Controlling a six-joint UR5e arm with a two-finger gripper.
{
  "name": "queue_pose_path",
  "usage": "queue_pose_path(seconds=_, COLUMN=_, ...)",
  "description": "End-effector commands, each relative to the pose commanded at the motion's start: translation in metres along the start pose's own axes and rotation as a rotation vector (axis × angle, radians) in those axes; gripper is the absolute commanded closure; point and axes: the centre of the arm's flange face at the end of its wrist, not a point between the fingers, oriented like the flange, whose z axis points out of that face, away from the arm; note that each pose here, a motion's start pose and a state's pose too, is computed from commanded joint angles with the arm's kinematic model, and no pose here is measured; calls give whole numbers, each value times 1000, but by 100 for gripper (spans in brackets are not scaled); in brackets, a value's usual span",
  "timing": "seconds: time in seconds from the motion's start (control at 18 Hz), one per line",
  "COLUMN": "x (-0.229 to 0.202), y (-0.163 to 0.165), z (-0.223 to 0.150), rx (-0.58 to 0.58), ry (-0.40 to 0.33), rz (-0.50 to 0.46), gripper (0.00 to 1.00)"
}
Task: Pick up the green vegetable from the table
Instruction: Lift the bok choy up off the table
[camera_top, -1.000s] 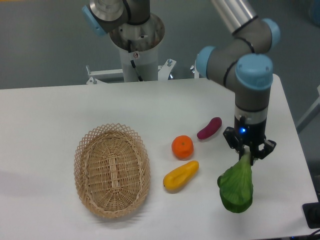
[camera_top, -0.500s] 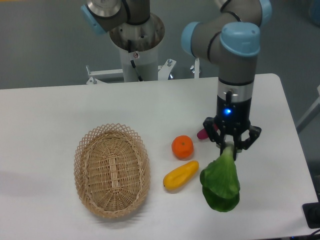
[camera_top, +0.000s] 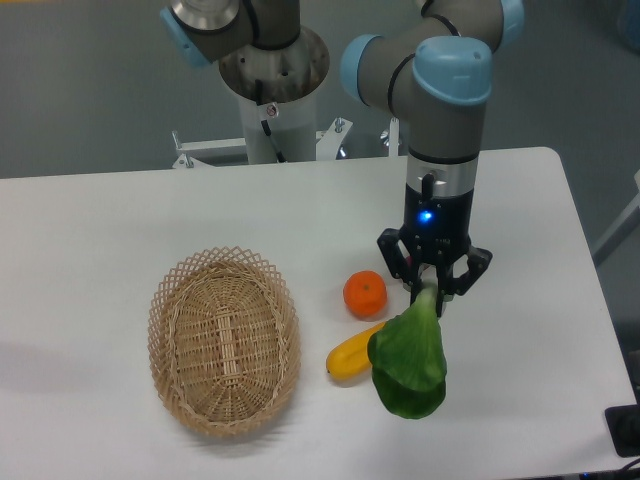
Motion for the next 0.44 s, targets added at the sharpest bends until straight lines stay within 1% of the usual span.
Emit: queue_pose_path(seconds=0.44, x=0, y=0, z=0, rx=2, ry=0, rz=2, gripper=67)
